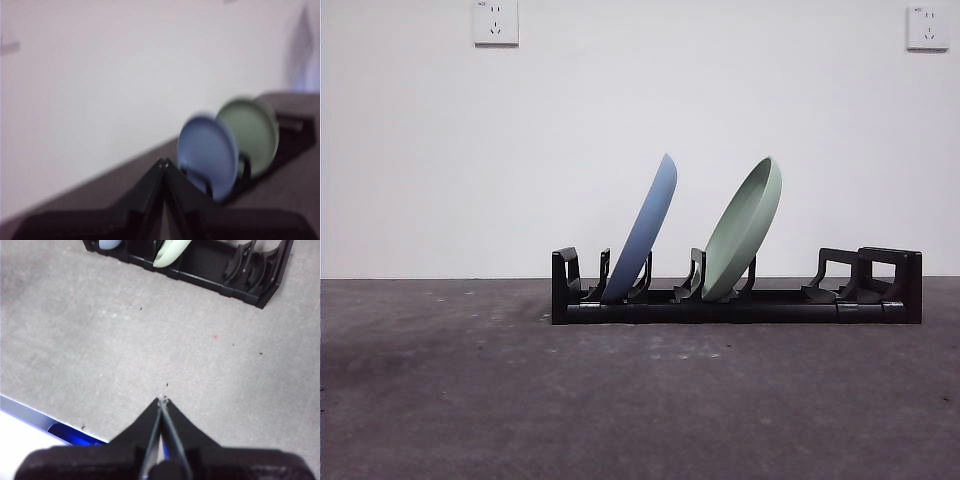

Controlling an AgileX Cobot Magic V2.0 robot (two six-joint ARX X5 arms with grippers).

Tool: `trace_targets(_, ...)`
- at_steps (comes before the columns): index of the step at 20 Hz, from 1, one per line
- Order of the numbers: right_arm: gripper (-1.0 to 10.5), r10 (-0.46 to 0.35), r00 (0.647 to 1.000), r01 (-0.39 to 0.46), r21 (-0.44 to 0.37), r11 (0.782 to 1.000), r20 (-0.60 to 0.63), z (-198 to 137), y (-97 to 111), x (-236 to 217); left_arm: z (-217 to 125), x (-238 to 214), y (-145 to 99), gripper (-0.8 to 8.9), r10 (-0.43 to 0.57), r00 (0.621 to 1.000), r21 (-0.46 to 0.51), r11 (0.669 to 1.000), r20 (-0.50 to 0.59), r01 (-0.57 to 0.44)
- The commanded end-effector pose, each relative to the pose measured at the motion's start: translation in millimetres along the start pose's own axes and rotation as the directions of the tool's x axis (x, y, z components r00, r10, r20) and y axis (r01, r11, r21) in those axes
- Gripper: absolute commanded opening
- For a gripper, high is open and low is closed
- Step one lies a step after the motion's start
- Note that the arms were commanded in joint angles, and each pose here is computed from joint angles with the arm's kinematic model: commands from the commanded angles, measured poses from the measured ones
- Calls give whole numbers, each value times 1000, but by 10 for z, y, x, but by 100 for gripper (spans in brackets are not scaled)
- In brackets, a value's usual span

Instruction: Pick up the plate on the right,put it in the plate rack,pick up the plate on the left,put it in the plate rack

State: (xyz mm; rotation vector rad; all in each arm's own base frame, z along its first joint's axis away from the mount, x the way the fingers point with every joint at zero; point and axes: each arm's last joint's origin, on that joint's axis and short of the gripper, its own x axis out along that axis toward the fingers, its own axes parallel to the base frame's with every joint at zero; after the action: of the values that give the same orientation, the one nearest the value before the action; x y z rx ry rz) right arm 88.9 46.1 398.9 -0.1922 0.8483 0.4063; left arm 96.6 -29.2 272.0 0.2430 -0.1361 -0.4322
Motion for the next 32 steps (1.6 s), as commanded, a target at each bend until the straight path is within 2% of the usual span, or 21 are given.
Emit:
trace_targets(1,2,-4,999,4,4,1000,-35,13,4,65,-383,-42,-55,-3,46,997,1,999,-55,-46)
trace_targets(4,2,-6,998,6,3,1000,-67,66,9,148,-766,-107,-110,-3,106,989,-27,994,-107,-110)
trace_targets(8,2,-7,995,8,1,1000,-104,132,16,257,-1044,-166,-131,-3,162,977,-99,979,-142,-176)
trace_targets(13,2,-12,988,12,-2,1000,-157,216,24,414,-1217,-204,-118,-3,181,939,-189,952,-292,-242)
trace_targets(15,2,-13,985,13,-3,1000,-174,245,28,470,-1213,-210,-100,-3,186,941,-252,932,-284,-260)
trace_targets(17,2,-14,984,14,-3,1000,-178,276,31,517,-1222,-211,-91,-3,197,935,-257,926,-295,-276)
trace_targets(29,2,-6,1000,6,6,1000,10,485,40,570,-1277,-189,-90,-3,183,916,-266,920,-357,-287)
trace_targets(32,2,-77,992,76,14,997,96,468,-36,429,-1283,-187,-90,-3,180,914,-267,920,-363,-287)
